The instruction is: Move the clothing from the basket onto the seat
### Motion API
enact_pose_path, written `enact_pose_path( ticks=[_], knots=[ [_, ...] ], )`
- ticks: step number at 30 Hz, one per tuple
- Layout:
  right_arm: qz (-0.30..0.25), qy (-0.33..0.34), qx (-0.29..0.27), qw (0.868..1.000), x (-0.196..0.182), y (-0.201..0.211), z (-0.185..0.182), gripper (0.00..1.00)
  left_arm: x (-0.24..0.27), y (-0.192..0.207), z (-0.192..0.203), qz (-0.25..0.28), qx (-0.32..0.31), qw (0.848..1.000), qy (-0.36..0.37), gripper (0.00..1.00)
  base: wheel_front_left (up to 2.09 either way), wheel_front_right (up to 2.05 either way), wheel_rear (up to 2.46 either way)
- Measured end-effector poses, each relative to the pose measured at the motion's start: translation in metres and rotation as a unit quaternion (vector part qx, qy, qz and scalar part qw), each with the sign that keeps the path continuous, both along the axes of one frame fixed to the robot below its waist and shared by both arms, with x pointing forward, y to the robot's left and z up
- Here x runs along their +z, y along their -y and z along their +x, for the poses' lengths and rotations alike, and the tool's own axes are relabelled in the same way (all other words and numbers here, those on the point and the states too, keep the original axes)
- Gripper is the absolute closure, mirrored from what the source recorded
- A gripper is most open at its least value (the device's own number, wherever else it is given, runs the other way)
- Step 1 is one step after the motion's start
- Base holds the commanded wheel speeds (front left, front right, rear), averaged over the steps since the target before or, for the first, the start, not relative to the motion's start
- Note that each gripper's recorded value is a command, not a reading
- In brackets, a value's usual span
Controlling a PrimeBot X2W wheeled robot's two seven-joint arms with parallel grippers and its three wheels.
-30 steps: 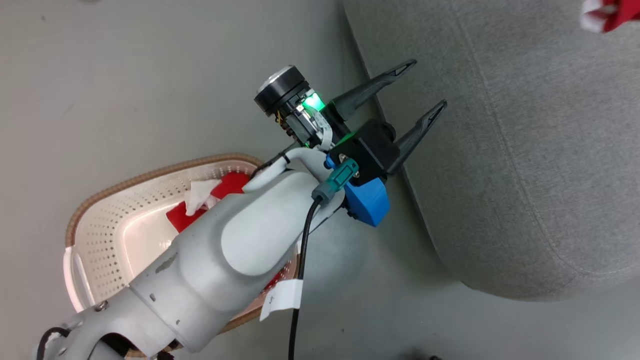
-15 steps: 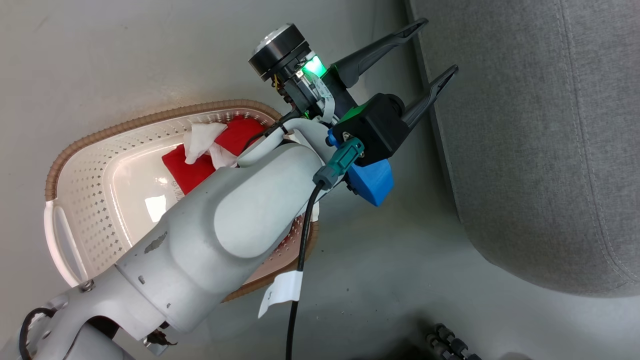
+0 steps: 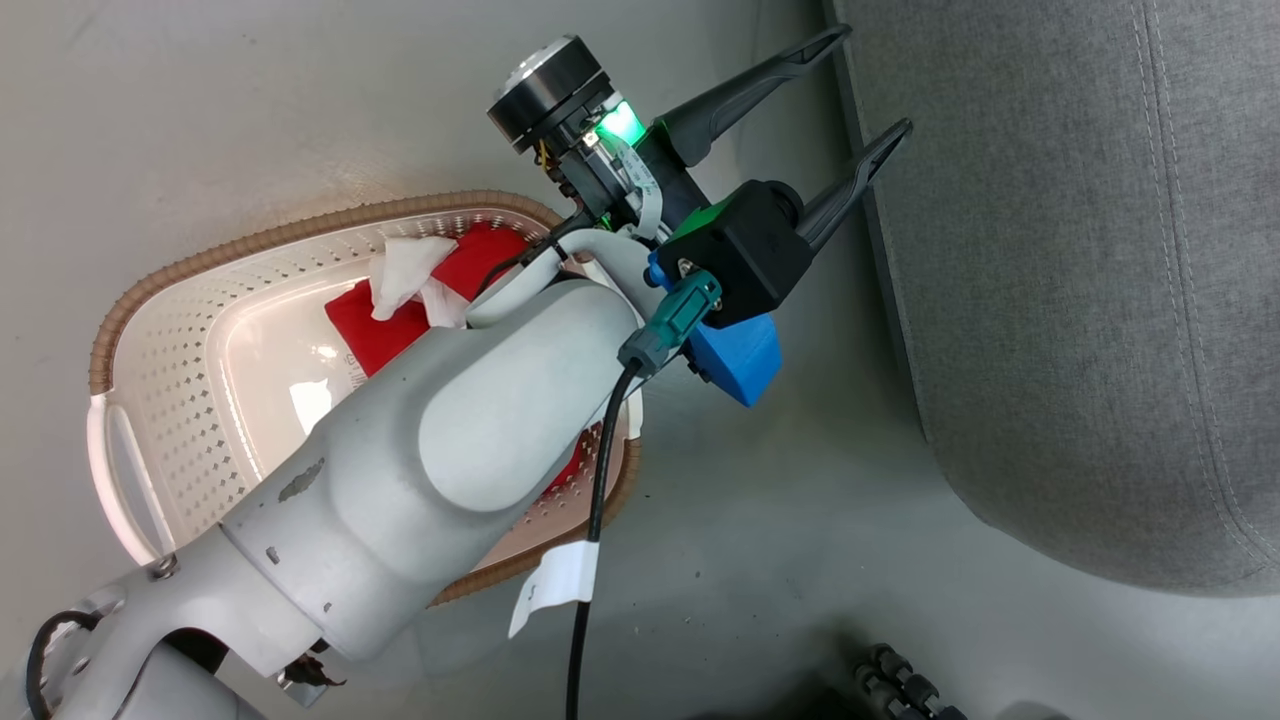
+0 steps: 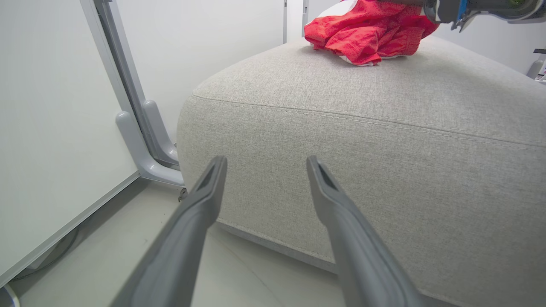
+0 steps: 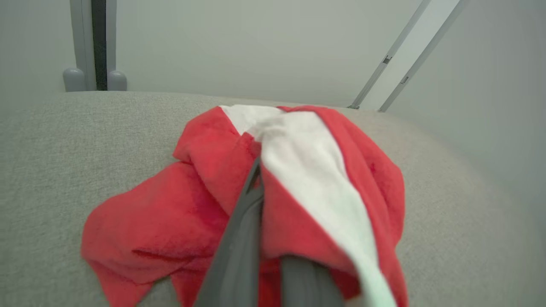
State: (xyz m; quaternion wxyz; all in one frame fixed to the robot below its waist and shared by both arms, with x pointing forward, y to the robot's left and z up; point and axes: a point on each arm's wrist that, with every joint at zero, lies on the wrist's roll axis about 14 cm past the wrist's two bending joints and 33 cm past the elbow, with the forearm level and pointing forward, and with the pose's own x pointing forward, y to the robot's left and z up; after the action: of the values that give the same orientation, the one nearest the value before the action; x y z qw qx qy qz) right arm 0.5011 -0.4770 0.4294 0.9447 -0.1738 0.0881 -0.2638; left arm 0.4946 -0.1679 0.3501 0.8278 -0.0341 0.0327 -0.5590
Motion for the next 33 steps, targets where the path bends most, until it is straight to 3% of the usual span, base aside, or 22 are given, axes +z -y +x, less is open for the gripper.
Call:
enact_pose_path(
  ticks=[4,5,6,7,17,22,28,33],
  knots=[
    [0.02,-0.011,-0.006,1.0,-0.015,-0.005,-0.009,1.0,0.003,0.0,0.0,0.001,0.0,1.0,0.004,0.0,0.0,0.0,0.0],
    [0.022,-0.006,-0.008,1.0,-0.014,-0.006,-0.01,0.81,0.005,-0.001,0.0,0.001,0.001,1.0,0.005,0.0,0.0,0.0,0.0],
    [0.022,0.0,-0.009,1.0,-0.011,-0.006,-0.011,0.51,0.007,-0.001,0.001,0.0,0.002,1.0,0.005,0.0,0.0,0.0,0.0],
    [0.022,0.002,-0.009,1.0,-0.009,-0.007,-0.013,0.0,0.009,-0.001,0.001,0.0,0.003,1.0,0.007,0.0,0.0,0.0,0.0],
    [0.029,-0.01,-0.005,1.0,-0.007,-0.029,-0.063,0.0,0.05,-0.001,-0.006,-0.016,0.015,0.999,0.026,0.0,0.0,0.0,0.0],
    [0.024,0.01,0.004,1.0,0.015,-0.038,-0.081,0.0,0.079,-0.007,-0.01,-0.032,0.04,0.998,0.03,0.0,0.0,0.0,0.0],
    [0.014,0.055,0.058,0.997,0.054,-0.068,-0.077,0.0,0.117,-0.031,-0.008,-0.048,0.099,0.993,0.04,0.0,0.0,0.0,0.0],
    [0.017,0.098,0.128,0.987,0.083,-0.11,-0.059,0.0,0.146,-0.072,0.002,-0.056,0.178,0.981,0.055,0.0,0.0,0.0,0.0]
  ],
)
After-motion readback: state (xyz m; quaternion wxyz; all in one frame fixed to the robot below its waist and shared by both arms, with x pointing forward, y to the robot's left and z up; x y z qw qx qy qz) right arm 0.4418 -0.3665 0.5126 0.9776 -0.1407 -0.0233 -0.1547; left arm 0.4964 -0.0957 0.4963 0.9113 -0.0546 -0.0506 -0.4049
